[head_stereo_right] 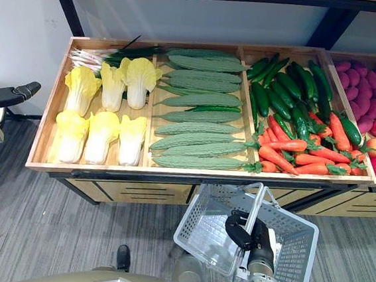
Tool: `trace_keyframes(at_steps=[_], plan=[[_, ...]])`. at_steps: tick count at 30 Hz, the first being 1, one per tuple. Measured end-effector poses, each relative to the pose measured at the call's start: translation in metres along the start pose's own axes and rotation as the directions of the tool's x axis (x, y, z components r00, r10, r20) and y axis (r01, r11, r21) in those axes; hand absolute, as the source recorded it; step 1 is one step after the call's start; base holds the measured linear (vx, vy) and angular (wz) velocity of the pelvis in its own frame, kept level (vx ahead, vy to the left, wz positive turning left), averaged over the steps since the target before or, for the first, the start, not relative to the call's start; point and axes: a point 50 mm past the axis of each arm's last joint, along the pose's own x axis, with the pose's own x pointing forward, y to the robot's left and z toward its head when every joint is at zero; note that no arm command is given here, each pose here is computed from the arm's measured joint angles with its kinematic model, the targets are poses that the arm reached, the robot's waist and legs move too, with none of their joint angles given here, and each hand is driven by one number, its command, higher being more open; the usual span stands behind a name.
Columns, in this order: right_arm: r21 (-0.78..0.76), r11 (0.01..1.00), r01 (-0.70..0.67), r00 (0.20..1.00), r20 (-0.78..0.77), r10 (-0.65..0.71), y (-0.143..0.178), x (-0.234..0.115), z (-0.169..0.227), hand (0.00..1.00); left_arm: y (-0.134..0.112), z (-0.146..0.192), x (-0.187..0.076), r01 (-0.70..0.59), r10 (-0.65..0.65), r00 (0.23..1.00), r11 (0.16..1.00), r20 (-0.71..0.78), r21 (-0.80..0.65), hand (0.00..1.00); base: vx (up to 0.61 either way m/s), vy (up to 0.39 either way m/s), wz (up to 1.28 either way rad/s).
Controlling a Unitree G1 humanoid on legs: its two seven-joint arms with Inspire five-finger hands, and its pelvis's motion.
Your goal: Pick vegetable in the basket
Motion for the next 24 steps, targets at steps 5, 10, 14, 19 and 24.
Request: trace_keyframes(at_steps=[5, 10, 14, 19, 24], plan=[[0.000, 1.000, 0.003, 1.000, 0.005, -0.003, -0.002, 0.001, 0.001, 0.00, 0.000, 0.000, 0.000, 0.000, 0.000, 1.000, 1.000, 0.000, 0.000, 1.00, 0.00, 0.000, -0.04], [-0.004, 1.000, -0.002, 1.000, 0.014, 0.002, -0.016, 0.005, 0.005, 0.00, 0.002, -0.003, -0.002, -0.010, 0.010, 1.000, 1.000, -0.007, -0.016, 1.00, 0.00, 0.001, -0.07], [-0.019, 1.000, -0.009, 1.000, -0.019, 0.009, -0.027, 0.012, 0.000, 0.00, 0.008, -0.008, -0.006, -0.052, 0.051, 0.999, 0.997, -0.018, -0.060, 1.00, 0.04, 0.016, -0.05], [-0.014, 1.000, -0.008, 0.998, -0.058, 0.007, -0.032, 0.012, -0.008, 0.00, 0.024, -0.023, -0.019, -0.092, 0.088, 0.993, 0.995, -0.083, -0.040, 1.00, 0.03, 0.030, 0.06], [-0.014, 1.000, -0.003, 0.998, -0.070, 0.002, -0.034, 0.011, -0.010, 0.00, 0.030, -0.029, -0.025, -0.103, 0.099, 0.990, 0.994, -0.105, -0.034, 1.00, 0.01, 0.009, 0.02]])
